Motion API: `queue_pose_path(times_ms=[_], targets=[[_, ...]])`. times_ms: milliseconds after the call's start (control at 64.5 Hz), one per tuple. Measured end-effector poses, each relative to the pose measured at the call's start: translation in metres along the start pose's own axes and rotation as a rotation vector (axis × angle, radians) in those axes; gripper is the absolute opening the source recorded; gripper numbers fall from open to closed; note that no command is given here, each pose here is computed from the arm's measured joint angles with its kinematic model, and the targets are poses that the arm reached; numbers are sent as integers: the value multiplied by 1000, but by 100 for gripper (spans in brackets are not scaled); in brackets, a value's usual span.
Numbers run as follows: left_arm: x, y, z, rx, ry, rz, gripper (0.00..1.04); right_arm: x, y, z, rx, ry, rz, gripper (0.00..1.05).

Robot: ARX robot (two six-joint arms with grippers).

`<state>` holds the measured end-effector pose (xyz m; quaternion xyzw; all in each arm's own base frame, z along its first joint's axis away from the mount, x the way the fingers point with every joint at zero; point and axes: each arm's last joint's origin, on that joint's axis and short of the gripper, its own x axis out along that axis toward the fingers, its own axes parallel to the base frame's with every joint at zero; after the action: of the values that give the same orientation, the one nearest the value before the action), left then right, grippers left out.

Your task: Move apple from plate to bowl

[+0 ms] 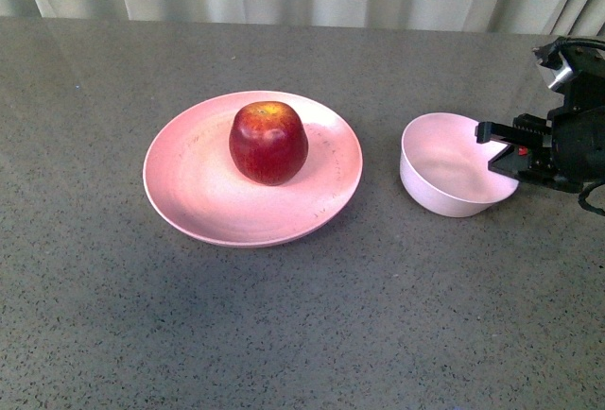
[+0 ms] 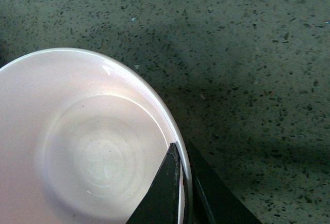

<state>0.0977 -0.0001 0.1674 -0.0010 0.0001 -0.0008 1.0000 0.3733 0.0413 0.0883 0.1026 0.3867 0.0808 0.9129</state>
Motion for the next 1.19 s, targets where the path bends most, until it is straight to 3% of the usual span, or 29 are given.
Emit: queue_pose_path(times_ms=[341, 651, 713, 759, 821, 1131, 1193], targets=[[0, 0, 0, 0, 0, 0, 96, -12, 0, 6, 20, -71, 45, 50], [0, 0, 0, 0, 0, 0, 96, -104, -2, 22, -59, -422, 98, 97], [0, 0, 0, 0, 0, 0, 96, -121, -4, 16, -92, -514, 54, 93], [0, 0, 0, 0, 0, 0, 96, -133, -7, 12, -130, -666, -63, 84], [0, 0, 0, 0, 0, 0, 96, -143, -9, 1, -150, -764, -136, 74], [0, 0, 0, 0, 0, 0, 96, -175, -8, -47, -202, -788, -162, 19], [0, 0, 0, 0, 0, 0, 96, -181, -8, -59, -203, -784, -163, 4]])
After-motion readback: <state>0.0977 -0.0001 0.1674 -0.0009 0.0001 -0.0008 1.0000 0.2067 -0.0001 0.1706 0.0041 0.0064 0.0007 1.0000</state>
